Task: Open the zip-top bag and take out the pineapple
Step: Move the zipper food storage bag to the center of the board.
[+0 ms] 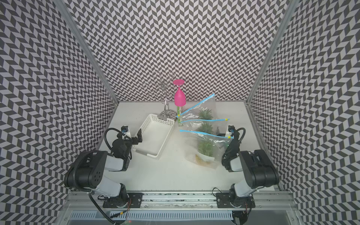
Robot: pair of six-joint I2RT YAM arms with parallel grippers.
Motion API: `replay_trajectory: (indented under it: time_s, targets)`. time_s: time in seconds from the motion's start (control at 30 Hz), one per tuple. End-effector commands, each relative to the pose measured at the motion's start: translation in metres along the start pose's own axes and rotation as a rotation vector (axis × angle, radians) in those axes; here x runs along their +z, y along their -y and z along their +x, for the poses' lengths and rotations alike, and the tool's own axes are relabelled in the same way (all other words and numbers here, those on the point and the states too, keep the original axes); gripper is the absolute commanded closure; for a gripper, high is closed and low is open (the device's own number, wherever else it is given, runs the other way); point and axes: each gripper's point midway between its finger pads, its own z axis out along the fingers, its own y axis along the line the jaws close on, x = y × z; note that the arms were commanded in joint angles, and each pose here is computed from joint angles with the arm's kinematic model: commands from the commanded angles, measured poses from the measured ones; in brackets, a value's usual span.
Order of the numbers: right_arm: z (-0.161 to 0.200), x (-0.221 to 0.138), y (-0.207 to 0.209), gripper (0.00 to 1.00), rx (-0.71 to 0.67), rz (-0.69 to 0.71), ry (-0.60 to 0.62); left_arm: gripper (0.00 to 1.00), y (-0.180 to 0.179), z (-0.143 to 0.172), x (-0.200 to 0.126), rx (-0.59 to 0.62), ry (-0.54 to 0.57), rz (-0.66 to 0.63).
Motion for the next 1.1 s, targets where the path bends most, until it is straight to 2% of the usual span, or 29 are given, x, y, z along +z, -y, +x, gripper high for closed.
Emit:
replay_trajectory:
  time_s: [0.0,0.87,0.93,1.07]
  targets:
    - [-0.017,0.001,0.003,0.01,-0.005,0.015,0.071,0.01,0.004,-0.014,0.003,-0.016,0.048,0.021]
    - [-0.018,0.001,0.003,0.01,-0.004,0.015,0.073,0.01,0.004,-0.014,0.003,-0.016,0.05,0.02]
    - [-0.018,-0.01,0.008,0.01,0.003,0.033,0.09,0.01,0.005,-0.023,-0.004,-0.012,0.093,0.026]
    - [-0.036,-0.032,0.025,0.01,0.055,0.121,0.163,0.01,-0.012,-0.046,-0.032,-0.039,0.196,-0.081]
